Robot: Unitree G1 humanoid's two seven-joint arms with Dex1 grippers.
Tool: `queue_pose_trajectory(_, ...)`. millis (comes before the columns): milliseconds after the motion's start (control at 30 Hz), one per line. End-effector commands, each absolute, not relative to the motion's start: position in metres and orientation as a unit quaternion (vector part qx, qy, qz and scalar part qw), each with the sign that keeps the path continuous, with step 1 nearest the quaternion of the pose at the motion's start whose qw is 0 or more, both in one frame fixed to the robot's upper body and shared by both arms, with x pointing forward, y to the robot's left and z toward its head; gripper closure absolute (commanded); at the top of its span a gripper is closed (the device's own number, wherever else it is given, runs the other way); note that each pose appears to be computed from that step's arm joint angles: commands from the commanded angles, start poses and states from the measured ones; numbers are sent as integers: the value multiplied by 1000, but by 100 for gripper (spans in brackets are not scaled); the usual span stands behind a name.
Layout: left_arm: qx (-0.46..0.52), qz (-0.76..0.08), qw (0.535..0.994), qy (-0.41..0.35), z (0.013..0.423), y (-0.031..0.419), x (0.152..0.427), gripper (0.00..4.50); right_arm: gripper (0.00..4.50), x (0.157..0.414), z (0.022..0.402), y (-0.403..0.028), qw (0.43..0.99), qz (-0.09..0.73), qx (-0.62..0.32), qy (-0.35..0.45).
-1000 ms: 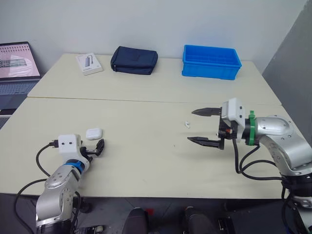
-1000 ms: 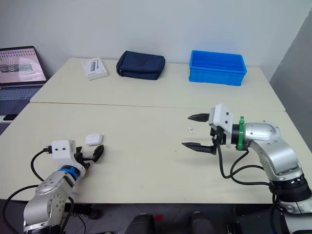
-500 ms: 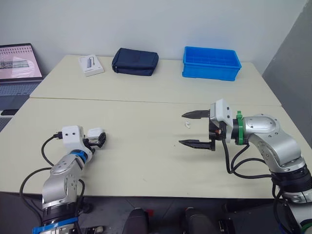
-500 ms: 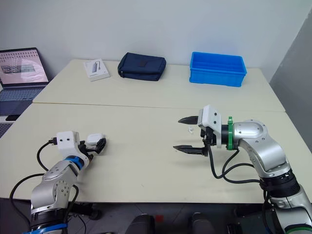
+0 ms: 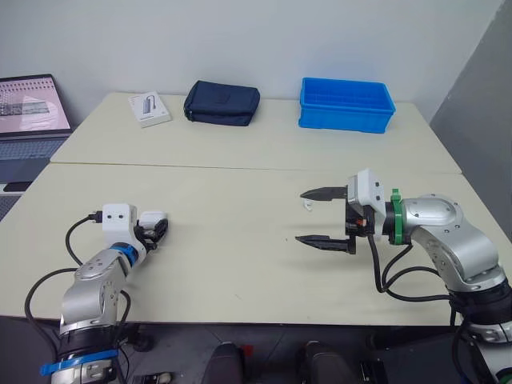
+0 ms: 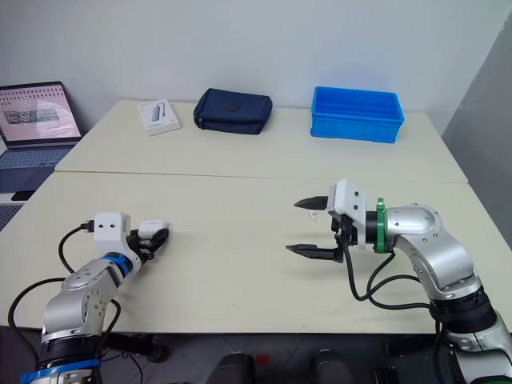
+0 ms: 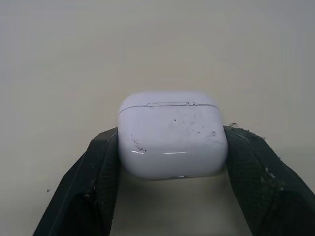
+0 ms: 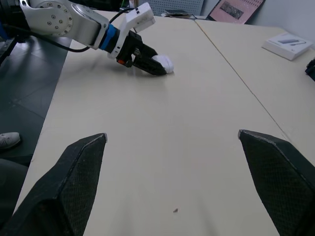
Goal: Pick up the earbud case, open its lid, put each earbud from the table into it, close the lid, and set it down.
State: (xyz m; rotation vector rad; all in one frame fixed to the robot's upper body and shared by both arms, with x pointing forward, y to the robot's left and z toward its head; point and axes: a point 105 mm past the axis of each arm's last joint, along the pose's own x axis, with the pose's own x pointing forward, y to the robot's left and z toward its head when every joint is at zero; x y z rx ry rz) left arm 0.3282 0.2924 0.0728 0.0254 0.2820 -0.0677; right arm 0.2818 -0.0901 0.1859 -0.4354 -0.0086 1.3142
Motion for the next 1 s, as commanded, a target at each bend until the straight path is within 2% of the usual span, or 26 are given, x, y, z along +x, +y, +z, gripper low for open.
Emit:
queue_pose_trajectory(33,64,-259,957,109,71,220,309,173,0,274,187,-104,776,594,-214,12)
queue_pose_trajectory(100,96,-351,930,56,84,188,298,173,0,269,176,-110,780,590,-198,68)
queue_pose_trajectory(200,127,-427,895,16,90,160,285,173,0,263,164,-112,785,579,-171,137)
queue_pose_trajectory(267,157,-499,852,-22,95,134,272,173,0,258,161,-100,791,579,-106,166)
queue_pose_trajectory(333,174,-536,825,-52,99,120,267,173,0,254,159,-90,790,579,-62,192)
queue_pose_trajectory(467,200,-572,787,-117,111,102,265,173,0,249,154,-75,778,578,14,246)
queue_pose_trajectory(633,211,-599,753,-175,121,88,259,173,0,252,156,-61,771,571,82,269)
queue_pose_trajectory(1000,212,-596,744,-213,130,84,263,173,0,252,152,-54,760,563,128,300)
